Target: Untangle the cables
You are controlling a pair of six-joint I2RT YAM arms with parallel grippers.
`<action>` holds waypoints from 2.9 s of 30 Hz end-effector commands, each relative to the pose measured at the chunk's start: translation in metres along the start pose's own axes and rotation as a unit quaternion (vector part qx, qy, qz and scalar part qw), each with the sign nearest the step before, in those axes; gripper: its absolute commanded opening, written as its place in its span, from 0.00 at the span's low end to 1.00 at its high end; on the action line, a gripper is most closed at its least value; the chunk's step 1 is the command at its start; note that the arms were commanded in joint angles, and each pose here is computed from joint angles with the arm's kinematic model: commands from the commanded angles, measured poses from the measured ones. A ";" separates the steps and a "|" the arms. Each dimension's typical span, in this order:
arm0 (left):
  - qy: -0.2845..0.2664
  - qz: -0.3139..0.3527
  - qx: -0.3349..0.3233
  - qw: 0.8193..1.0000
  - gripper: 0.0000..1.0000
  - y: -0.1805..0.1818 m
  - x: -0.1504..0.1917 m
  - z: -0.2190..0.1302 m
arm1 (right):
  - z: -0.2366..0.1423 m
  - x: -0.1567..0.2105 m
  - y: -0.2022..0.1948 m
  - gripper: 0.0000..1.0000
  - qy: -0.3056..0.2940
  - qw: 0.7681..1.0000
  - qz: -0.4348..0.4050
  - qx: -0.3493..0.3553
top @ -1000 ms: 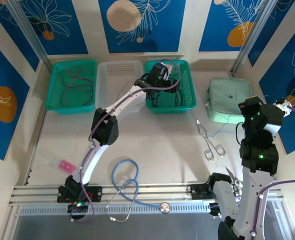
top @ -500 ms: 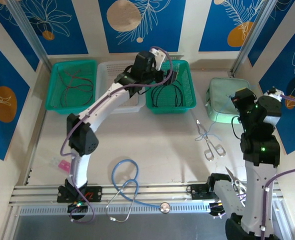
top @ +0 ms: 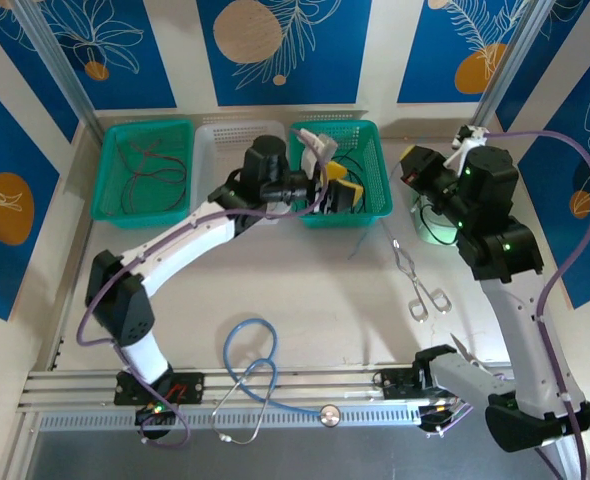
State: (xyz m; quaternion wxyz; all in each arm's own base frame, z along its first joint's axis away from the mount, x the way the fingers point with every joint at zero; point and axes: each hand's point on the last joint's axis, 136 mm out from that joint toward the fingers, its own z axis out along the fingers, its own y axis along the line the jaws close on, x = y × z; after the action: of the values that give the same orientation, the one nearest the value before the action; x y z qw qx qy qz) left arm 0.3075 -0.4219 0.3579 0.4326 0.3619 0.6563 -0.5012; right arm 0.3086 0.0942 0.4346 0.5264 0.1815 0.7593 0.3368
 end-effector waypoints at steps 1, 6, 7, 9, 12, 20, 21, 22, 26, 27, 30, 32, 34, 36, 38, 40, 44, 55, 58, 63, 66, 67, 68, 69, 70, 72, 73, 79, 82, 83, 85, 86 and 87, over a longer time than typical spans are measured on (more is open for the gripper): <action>-0.065 0.039 0.044 0.996 0.84 -0.033 -0.019 -0.018 | -0.003 -0.006 0.028 0.00 -0.002 0.999 -0.023 -0.042; -0.035 0.044 0.053 0.997 0.86 -0.044 0.000 -0.018 | 0.001 0.017 0.052 0.00 0.052 0.995 -0.019 -0.079; -0.034 0.041 0.043 0.998 0.86 -0.040 0.002 -0.018 | -0.001 0.021 0.057 0.00 0.061 0.994 -0.020 -0.087; -0.036 0.041 0.031 0.998 0.86 -0.035 0.005 -0.017 | -0.003 0.028 0.065 0.00 0.068 0.993 -0.023 -0.099; -0.034 0.036 0.025 0.998 0.86 -0.029 0.009 -0.013 | -0.001 0.036 0.070 0.00 0.075 0.991 -0.026 -0.105; -0.036 -0.023 0.053 0.998 0.00 -0.028 0.012 0.000 | 0.003 0.041 0.073 0.00 0.079 0.990 -0.036 -0.109; -0.039 -0.027 0.055 0.997 0.00 -0.028 0.012 0.000 | 0.003 0.041 0.073 0.00 0.078 0.990 -0.040 -0.108; -0.045 -0.029 0.055 0.997 0.00 -0.027 0.011 0.000 | 0.003 0.040 0.073 0.00 0.076 0.990 -0.044 -0.107; -0.054 -0.031 0.043 0.997 0.00 -0.024 0.007 -0.005 | 0.000 0.037 0.069 0.00 0.069 0.991 -0.051 -0.104; -0.055 -0.032 0.040 0.997 0.00 -0.024 0.006 -0.007 | -0.001 0.036 0.069 0.15 0.069 0.991 -0.052 -0.107; -0.059 -0.041 0.026 0.997 0.00 -0.017 0.001 -0.015 | -0.004 0.032 0.058 0.69 0.063 0.992 -0.048 -0.094; -0.066 -0.057 0.021 0.996 0.00 -0.009 -0.006 -0.025 | -0.007 0.027 0.040 0.78 0.063 0.995 -0.026 -0.070; -0.080 -0.070 0.023 0.994 0.00 -0.003 -0.018 -0.037 | -0.010 0.025 0.016 0.79 0.066 0.997 0.010 -0.047; -0.087 -0.069 0.026 0.993 0.00 -0.003 -0.028 -0.048 | -0.010 0.033 -0.011 0.78 0.082 0.994 0.061 -0.032; -0.081 -0.063 0.025 0.994 0.00 -0.006 -0.033 -0.057 | -0.006 0.046 -0.036 0.77 0.107 0.988 0.110 -0.018; -0.073 -0.058 0.026 0.995 0.00 -0.010 -0.036 -0.065 | 0.000 0.065 -0.055 0.75 0.141 0.979 0.146 -0.007; -0.061 -0.054 0.011 0.997 0.00 -0.011 -0.038 -0.080 | 0.017 0.115 -0.077 0.74 0.224 0.955 0.194 0.010; -0.046 -0.037 -0.018 0.998 0.00 -0.023 -0.047 -0.113 | 0.078 0.222 -0.051 0.72 0.358 0.910 0.206 -0.021; -0.042 -0.036 -0.022 0.998 0.00 -0.027 -0.045 -0.119 | 0.094 0.242 -0.039 0.72 0.392 0.894 0.212 -0.035; -0.043 -0.031 -0.031 0.998 0.00 -0.032 -0.043 -0.128 | 0.112 0.283 -0.023 0.71 0.448 0.852 0.263 -0.067; -0.046 -0.028 -0.038 0.998 0.00 -0.032 -0.043 -0.133 | 0.115 0.299 -0.009 0.53 0.464 0.845 0.254 -0.080; -0.047 -0.028 -0.040 0.998 0.00 -0.033 -0.042 -0.134 | 0.116 0.302 -0.006 0.33 0.466 0.844 0.252 -0.084; -0.049 -0.027 -0.044 0.997 0.00 -0.031 -0.042 -0.136 | 0.117 0.304 -0.002 0.13 0.468 0.843 0.251 -0.085; -0.049 -0.028 -0.047 0.997 0.00 -0.031 -0.042 -0.137 | 0.118 0.303 -0.001 0.00 0.467 0.844 0.250 -0.082; -0.050 -0.029 -0.050 0.997 0.00 -0.029 -0.042 -0.138 | 0.119 0.303 -0.002 0.00 0.464 0.847 0.249 -0.076; -0.053 -0.030 -0.056 0.997 0.00 -0.026 -0.042 -0.142 | 0.119 0.298 -0.003 0.00 0.454 0.856 0.237 -0.069; -0.055 -0.030 -0.057 0.996 0.00 -0.026 -0.042 -0.143 | 0.118 0.295 -0.004 0.00 0.449 0.860 0.232 -0.065; -0.067 -0.032 -0.060 0.995 0.00 -0.023 -0.046 -0.150 | 0.115 0.290 -0.008 0.38 0.458 0.856 0.230 -0.062; -0.070 -0.036 -0.055 0.995 0.00 -0.023 -0.048 -0.150 | 0.114 0.289 -0.015 0.60 0.457 0.855 0.239 -0.056; -0.071 -0.037 -0.054 0.995 0.00 -0.023 -0.048 -0.150 | 0.115 0.290 -0.015 0.62 0.456 0.855 0.239 -0.057; -0.072 -0.038 -0.052 0.995 0.00 -0.024 -0.049 -0.150 | 0.114 0.292 -0.012 0.69 0.460 0.852 0.239 -0.064; -0.073 -0.038 -0.052 0.995 0.00 -0.024 -0.049 -0.150 | 0.114 0.294 -0.010 0.71 0.466 0.849 0.240 -0.068; -0.073 -0.039 -0.052 0.995 0.00 -0.023 -0.048 -0.150 | 0.114 0.297 -0.007 0.71 0.472 0.845 0.241 -0.073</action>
State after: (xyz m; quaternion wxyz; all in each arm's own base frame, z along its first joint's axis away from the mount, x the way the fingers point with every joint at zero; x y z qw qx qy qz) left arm 0.2776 -0.2881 0.4169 0.4634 0.2723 0.6790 -0.5000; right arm 0.3116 0.3052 0.1950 0.0365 0.1603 0.8280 0.5361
